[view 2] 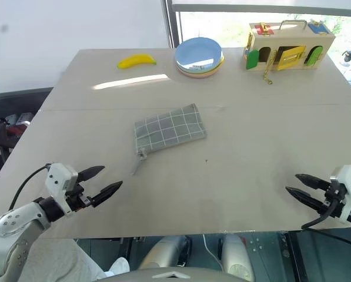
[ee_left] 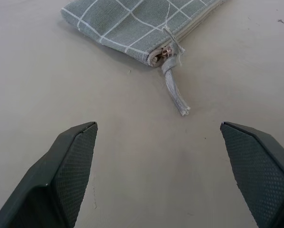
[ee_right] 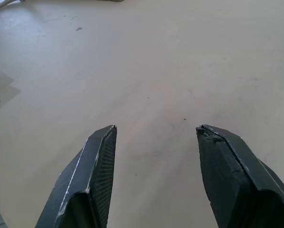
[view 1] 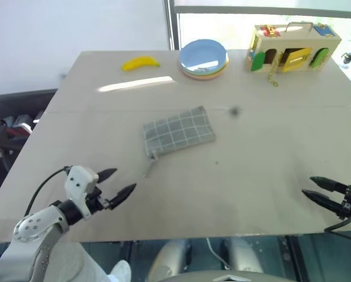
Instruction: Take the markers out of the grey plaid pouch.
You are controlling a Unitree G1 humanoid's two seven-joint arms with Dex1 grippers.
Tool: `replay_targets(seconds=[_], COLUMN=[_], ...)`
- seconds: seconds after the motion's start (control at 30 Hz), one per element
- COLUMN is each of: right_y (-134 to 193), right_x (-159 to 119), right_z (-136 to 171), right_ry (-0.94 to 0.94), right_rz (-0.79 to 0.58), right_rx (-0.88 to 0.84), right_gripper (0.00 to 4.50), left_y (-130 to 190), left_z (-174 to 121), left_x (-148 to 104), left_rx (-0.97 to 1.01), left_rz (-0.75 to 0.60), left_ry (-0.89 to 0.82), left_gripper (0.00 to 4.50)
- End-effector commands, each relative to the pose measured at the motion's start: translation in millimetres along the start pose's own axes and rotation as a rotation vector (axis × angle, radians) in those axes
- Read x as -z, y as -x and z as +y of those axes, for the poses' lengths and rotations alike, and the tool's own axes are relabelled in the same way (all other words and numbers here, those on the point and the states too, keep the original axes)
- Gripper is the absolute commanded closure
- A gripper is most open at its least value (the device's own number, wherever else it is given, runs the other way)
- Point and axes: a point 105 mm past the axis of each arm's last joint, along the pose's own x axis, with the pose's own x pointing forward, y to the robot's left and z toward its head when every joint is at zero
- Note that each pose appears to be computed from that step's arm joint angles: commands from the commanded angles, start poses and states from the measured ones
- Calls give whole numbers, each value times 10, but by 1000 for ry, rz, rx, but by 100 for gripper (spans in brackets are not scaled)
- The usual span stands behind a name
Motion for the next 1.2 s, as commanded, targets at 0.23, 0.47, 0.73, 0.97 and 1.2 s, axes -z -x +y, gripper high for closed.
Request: replay_targets(seconds=[0.23, 0.47, 0.73, 0.97, 1.2], right_y=[-38, -43, -49, -66, -94], right_x=[-120, -146, -168, -200, -292], right_z=[50, 69, 77, 112, 284], right_ry=[28, 21, 17, 12, -31], right_rz=[-11, -12, -16, -33, -74], right_rx=[-21, -27, -28, -42, -104], right_gripper=[181, 181, 181, 181, 181], left_y=[50, 45, 22, -8, -87], left_z=[16, 14, 17, 55, 353], left_x=[-78, -94, -88, -82, -185], left_rx=[-30, -28, -25, -28, -159], left_rz=[-44, -49, -50, -36, -10], left_ry=[-11, -11, -18, -61, -268], left_gripper=[19, 19, 19, 19, 19])
